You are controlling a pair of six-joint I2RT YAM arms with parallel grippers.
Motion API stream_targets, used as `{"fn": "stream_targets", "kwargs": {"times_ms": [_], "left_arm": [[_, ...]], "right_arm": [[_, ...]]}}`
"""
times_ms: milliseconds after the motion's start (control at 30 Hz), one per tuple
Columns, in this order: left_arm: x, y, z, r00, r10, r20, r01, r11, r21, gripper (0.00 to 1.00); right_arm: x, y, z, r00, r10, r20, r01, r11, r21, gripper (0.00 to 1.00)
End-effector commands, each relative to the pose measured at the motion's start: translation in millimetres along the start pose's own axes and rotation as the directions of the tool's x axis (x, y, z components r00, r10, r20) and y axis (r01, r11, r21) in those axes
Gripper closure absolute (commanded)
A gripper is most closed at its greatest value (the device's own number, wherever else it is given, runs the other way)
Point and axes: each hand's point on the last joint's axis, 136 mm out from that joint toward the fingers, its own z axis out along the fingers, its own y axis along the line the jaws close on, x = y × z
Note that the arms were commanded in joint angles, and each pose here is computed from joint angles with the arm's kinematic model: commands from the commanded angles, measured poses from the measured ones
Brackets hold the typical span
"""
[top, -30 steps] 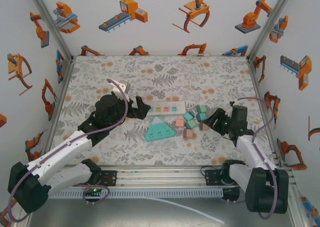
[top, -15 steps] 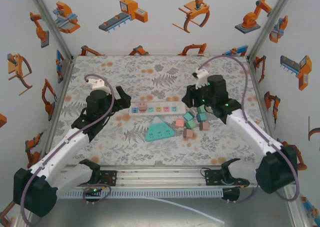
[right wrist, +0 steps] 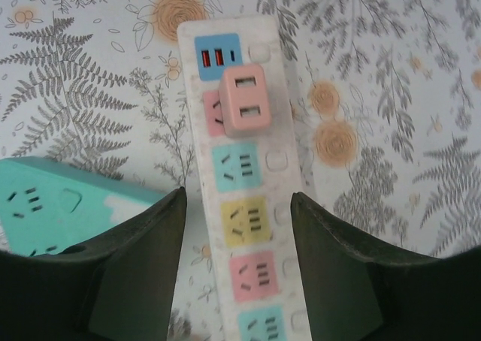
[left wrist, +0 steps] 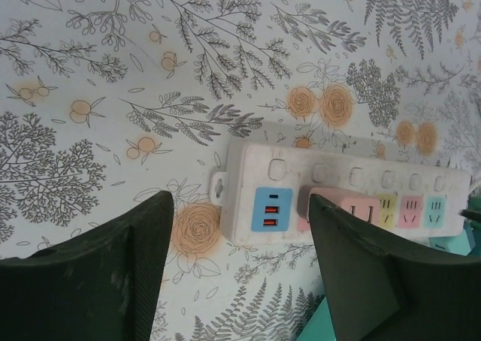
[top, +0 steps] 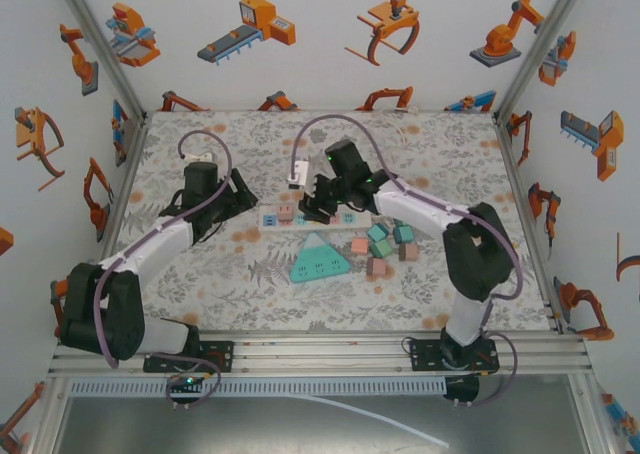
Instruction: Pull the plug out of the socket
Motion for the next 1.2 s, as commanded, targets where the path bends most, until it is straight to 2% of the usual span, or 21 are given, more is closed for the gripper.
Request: {"fn": "stream_targets", "kwargs": {"times_ms": [0, 233, 467, 667, 1167], "left_arm": [[-3.0, -13.2, 7.5, 0.999, -0.031, -0.033, 0.033, 0.997, 0.073, 0.37], [17.3, -16.0, 31.2, 0.990, -0.035, -0.140, 0.050, 0.993, 0.105, 0.43], [43.3, -9.4, 48.5, 0.970, -0.051, -0.237, 0.077, 0.992, 0.099, 0.47], [63.8, -4.6, 51.6, 0.951, -0.038, -0.308, 0.071, 0.993, 0.096, 0.49], [92.5, 21.9, 54.7, 0.924, 0.008, -0.382, -0.021, 0.999, -0.031, 0.51]], "right_arm": [[-11.9, 2.7, 21.5, 0.992, -0.128, 0.015, 0.129, 0.991, -0.035, 0.45], [-7.3, -0.3, 59.1, 0.994, -0.102, 0.029, 0.105, 0.991, -0.086, 0.47], [-0.1, 1.3, 74.2, 0.997, -0.063, 0.032, 0.066, 0.990, -0.124, 0.59], [-0.9, -0.8, 76.2, 0.998, -0.055, 0.029, 0.058, 0.990, -0.125, 0.70], [-26.5, -9.8, 69.9, 0.996, -0.022, 0.083, 0.031, 0.993, -0.114, 0.82]]}}
